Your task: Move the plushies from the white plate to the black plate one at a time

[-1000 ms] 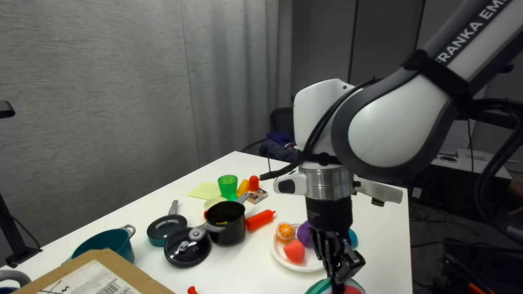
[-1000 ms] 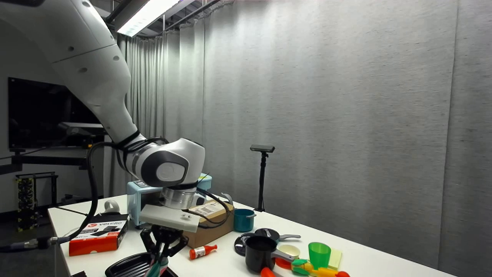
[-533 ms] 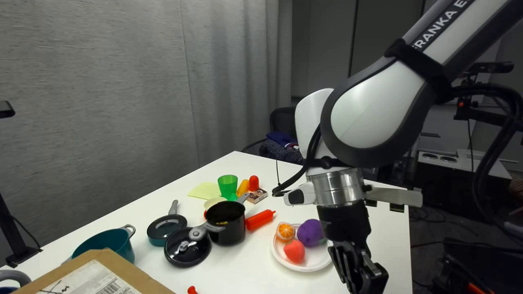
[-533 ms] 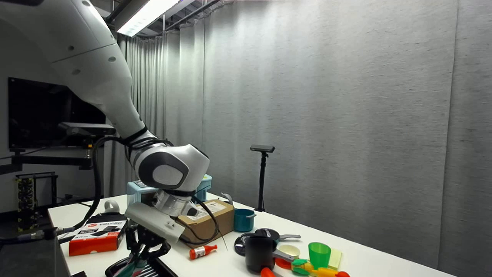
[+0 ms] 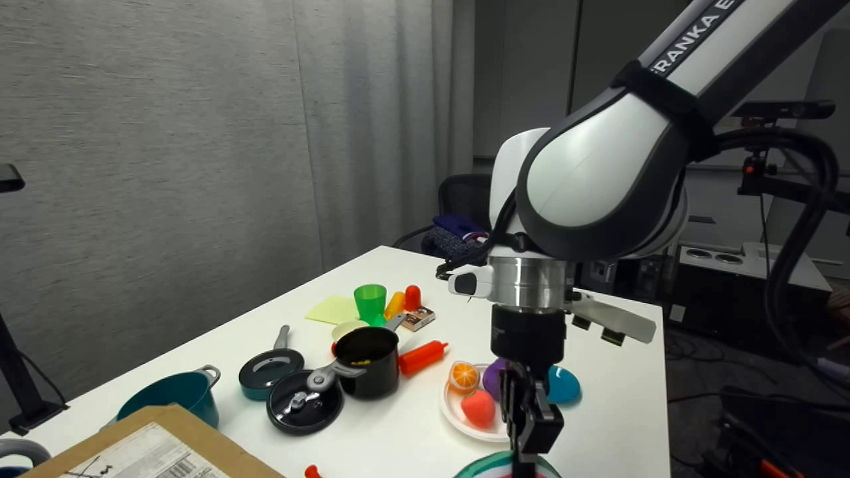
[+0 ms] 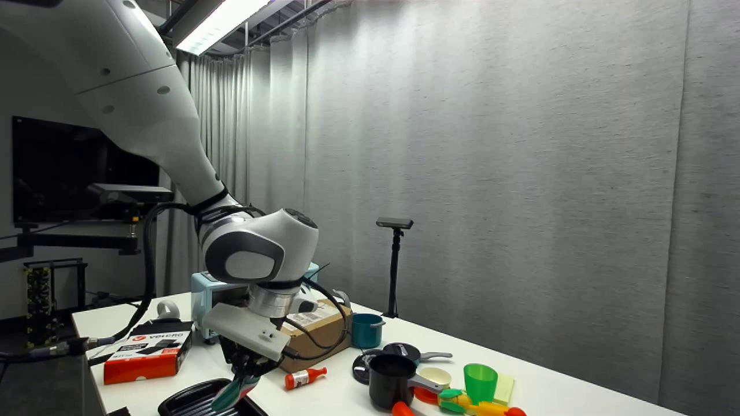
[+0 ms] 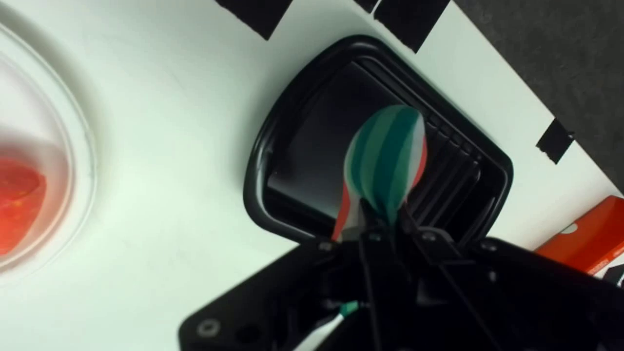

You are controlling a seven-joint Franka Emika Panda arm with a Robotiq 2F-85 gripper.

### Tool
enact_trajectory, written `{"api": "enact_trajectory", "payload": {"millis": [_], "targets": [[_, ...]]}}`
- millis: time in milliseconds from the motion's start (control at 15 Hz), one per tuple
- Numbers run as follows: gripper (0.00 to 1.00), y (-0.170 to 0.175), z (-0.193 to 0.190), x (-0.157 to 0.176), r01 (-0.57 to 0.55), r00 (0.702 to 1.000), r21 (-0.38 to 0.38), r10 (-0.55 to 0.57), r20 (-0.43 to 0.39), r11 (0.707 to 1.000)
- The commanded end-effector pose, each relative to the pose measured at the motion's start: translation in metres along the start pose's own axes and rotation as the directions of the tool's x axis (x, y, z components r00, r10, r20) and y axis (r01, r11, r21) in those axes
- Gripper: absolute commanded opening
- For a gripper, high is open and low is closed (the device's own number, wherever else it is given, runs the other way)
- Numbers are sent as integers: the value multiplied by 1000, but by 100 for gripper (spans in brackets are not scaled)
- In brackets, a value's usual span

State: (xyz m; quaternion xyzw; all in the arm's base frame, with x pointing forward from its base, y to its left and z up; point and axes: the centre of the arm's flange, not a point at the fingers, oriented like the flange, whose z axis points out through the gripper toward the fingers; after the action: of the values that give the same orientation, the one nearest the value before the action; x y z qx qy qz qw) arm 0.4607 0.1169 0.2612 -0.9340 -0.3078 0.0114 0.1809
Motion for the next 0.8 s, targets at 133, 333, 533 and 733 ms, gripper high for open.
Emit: {"api": "enact_trajectory", "payload": {"millis": [133,333,533,733], "targets": [[32,-7,-2,-13,22,998,0,-22,54,1000],[49,-8,1,-16,31,995,2,-31,95,1000],[72,-8,3,-19,10,991,-14,-8,134,1000],[93,41,16,32,-38,991,-46,44,126,998]]}}
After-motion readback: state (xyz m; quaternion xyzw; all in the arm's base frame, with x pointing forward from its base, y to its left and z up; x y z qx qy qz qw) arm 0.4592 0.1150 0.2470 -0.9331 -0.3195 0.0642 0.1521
